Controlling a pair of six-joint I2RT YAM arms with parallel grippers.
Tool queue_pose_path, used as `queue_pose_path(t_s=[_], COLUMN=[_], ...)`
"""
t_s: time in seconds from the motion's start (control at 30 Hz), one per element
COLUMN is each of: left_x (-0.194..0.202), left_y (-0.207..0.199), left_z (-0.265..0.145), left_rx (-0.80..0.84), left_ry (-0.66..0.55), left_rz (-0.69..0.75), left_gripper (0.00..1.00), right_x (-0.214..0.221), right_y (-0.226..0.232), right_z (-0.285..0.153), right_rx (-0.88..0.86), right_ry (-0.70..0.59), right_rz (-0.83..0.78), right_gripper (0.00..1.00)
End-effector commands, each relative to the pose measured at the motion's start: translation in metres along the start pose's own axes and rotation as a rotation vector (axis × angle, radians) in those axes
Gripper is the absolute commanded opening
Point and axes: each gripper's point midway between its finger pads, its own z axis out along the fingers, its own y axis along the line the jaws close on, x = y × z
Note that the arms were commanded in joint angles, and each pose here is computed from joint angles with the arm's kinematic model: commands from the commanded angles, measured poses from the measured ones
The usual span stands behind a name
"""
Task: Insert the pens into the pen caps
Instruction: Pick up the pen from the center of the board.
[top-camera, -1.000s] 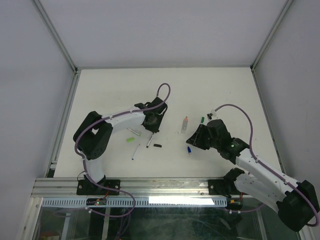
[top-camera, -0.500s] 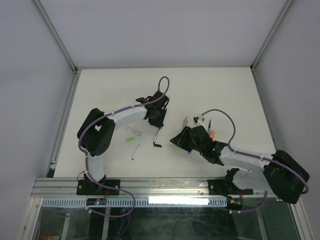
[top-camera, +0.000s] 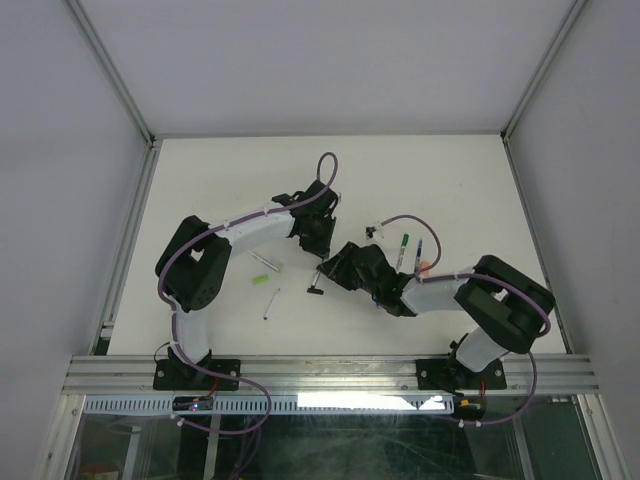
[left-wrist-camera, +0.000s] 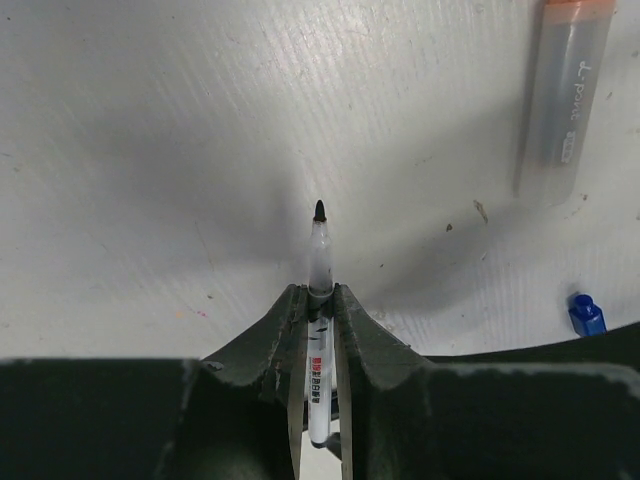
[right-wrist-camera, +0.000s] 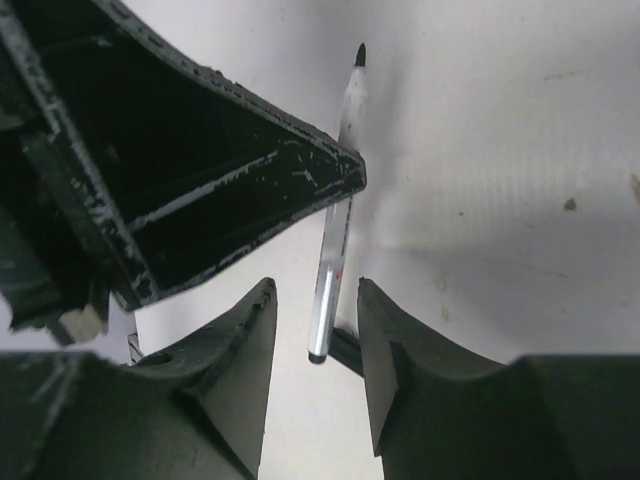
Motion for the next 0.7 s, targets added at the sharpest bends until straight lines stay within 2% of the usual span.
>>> queue_pose_path(t_s=[0.0, 0.2, 0.57, 0.67], left_x=[-0.024, -0.024, -0.033, -0.039], left_y=[-0.016, -0.017, -0.012, -0.014], left_z=[-0.011, -0.014, -0.025, -0.037], left_rx=[0.063, 0.071, 0.070, 0.085], left_ry=[-0.060, -0.062, -0.112, -0.145], left_rz=[-0.018, -0.020, -0.075, -0.079], left_gripper=[0.15, 0.15, 0.16, 0.24], right_x=[-0.010, 0.000, 0.000, -0.002], right_y=[0.039, 0.038, 0.037, 0.033], right_z=[0.016, 0.030, 0.025, 0.019], right_rx=[-0.101, -0.092, -0.084, -0.061], right_ry=[-0.036, 0.006, 0.011, 0.008], right_rz=[0.081, 0.093, 0.093, 0.076], right_gripper=[0.41, 0.38, 0.03, 0.00])
